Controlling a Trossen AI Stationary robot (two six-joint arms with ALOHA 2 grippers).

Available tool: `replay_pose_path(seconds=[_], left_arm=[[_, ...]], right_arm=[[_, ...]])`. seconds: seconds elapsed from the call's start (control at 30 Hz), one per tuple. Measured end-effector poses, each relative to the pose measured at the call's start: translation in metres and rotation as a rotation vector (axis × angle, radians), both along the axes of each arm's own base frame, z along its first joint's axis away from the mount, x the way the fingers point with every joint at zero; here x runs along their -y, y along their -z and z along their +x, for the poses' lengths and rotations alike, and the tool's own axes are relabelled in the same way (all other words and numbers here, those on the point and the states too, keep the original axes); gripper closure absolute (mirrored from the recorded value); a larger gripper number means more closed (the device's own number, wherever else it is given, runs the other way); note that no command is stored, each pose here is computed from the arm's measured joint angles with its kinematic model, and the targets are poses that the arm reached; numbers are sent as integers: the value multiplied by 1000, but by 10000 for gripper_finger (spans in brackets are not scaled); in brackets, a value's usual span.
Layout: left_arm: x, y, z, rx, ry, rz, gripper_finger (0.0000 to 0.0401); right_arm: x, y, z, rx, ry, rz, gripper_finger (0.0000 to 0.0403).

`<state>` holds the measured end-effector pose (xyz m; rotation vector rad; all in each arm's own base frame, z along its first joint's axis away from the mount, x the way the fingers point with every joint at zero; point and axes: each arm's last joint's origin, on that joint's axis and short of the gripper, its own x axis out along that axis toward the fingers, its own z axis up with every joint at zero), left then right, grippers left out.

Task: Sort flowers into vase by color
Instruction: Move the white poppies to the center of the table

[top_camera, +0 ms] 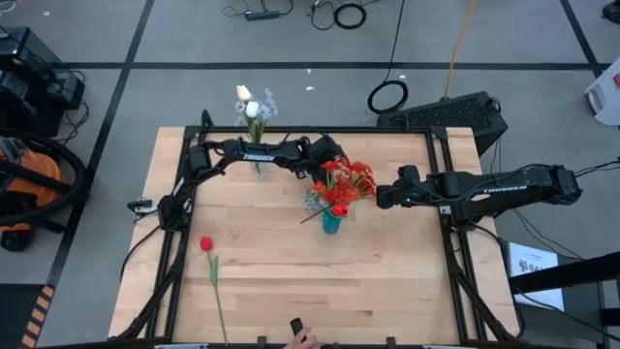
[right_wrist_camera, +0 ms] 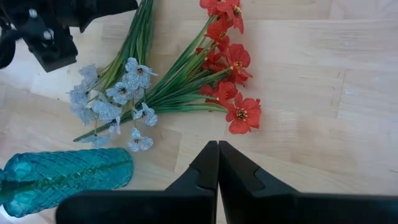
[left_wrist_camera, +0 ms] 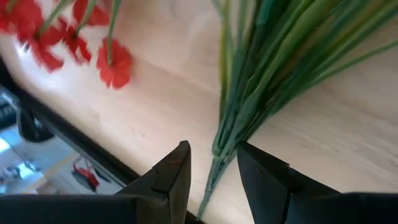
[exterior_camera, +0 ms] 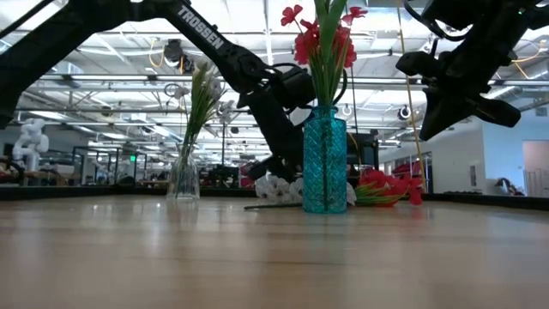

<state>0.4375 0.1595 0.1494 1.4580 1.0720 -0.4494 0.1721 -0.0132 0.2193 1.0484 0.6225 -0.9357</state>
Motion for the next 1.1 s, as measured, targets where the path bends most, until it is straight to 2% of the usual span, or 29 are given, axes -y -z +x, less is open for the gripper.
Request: replay_pose_path(seconds=[0.17, 0.3, 0.43, 0.53, 0.63, 0.77, 1.1], left_arm=[[6, 2, 0, -55, 91, 30, 263], [8, 5, -1, -83, 97, 27, 273], [9, 7, -2, -99, 62, 14, 334], [10, 7, -3, -80, -1, -41, 388], [10, 7, -3, -61, -47, -66, 392], [10, 3, -6, -68, -98, -47, 397], [9, -36, -22, -33, -205, -74, 400]], right_arm=[[0, 0, 0, -1, -1, -1, 401], [0, 0, 0, -1, 3, -9, 401], [0, 0, 0, -1, 3, -11, 401], [0, 0, 0, -2, 3, -11, 401], [1, 0, 0, -2, 12, -27, 401], [1, 0, 0, -2, 13, -27, 401], [1, 0, 0, -11, -5, -39, 401]])
